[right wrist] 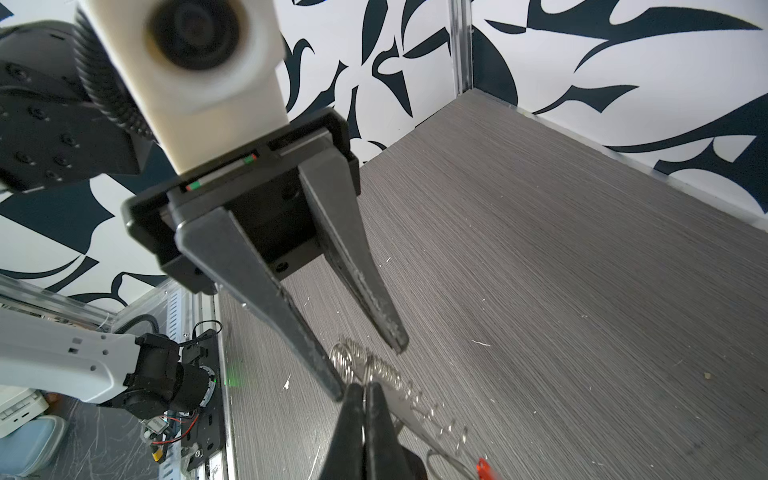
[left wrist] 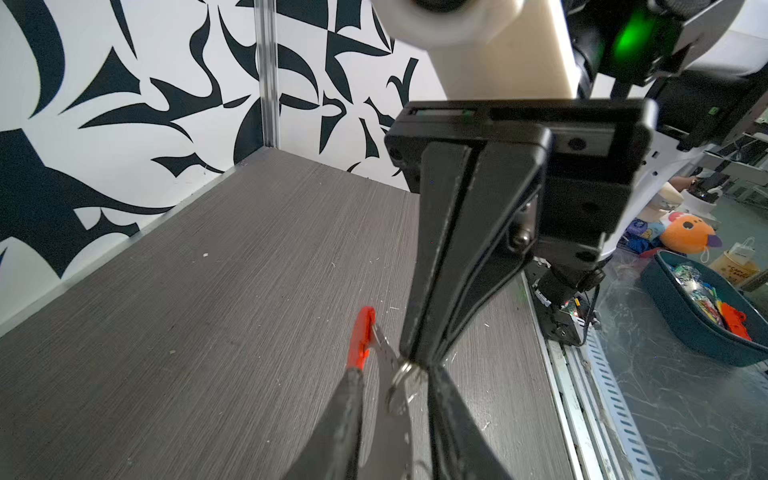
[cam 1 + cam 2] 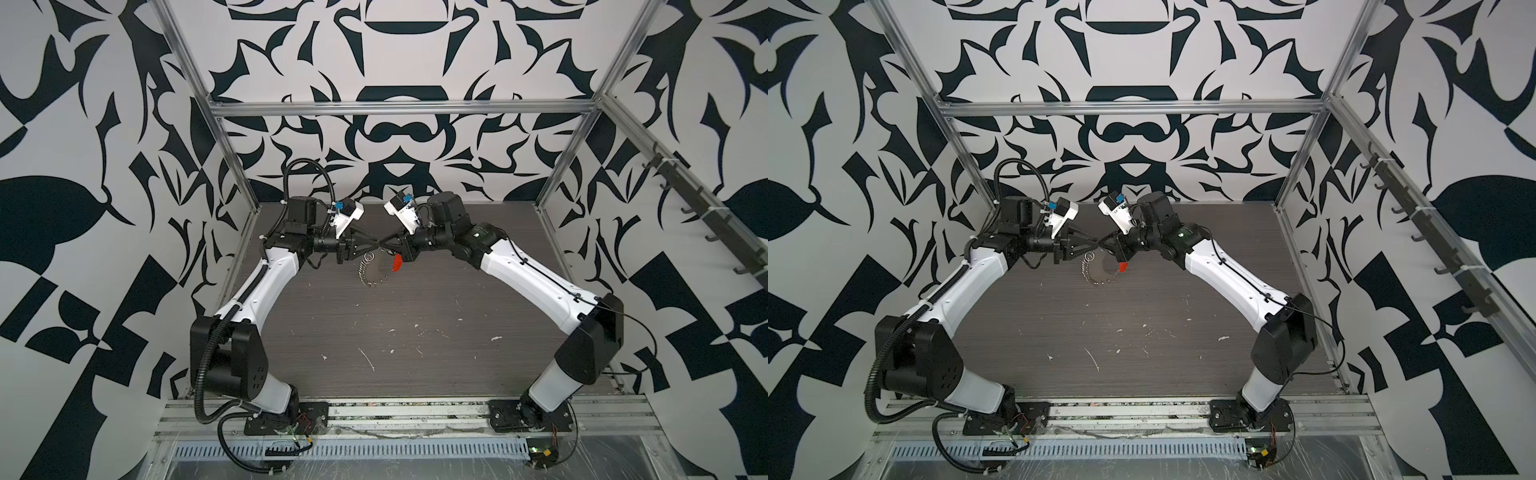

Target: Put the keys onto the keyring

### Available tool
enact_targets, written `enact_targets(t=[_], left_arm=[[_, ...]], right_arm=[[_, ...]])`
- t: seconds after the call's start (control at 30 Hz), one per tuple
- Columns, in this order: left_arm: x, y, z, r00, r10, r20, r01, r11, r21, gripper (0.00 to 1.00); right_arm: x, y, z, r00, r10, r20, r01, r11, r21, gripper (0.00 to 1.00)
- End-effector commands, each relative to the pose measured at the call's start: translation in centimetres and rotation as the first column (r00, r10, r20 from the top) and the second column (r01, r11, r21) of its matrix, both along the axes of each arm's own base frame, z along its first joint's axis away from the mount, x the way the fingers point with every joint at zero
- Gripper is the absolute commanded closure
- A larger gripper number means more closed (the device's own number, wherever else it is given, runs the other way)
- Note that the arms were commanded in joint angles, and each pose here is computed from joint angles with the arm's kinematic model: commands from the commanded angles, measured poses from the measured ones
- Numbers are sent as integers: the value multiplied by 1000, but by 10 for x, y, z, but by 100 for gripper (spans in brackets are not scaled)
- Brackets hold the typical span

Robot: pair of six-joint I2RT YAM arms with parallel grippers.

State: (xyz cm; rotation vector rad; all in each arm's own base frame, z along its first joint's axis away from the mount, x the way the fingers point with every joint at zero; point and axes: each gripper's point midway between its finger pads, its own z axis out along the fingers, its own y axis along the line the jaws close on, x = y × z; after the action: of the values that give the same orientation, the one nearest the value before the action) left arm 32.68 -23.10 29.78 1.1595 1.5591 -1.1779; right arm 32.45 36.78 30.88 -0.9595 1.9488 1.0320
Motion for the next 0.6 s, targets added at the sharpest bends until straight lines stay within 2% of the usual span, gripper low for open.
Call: enact_targets(t=[0.0,0.4,0.57], left_arm=[[3,4,9,1000,7,16,-7,1000,-5,70],[-2,3,1,999,-25,-43,24,1000,-14,75],[0,16,0,999,2,-38,-3,1000,-16,72]], right_arm=[[-5,7,34,997,33,68,-37,997,68,100],[-3,10,37,997,33,72,-38,996,75,100],[-2,10,37,997,27,72,-32,997,75,100]])
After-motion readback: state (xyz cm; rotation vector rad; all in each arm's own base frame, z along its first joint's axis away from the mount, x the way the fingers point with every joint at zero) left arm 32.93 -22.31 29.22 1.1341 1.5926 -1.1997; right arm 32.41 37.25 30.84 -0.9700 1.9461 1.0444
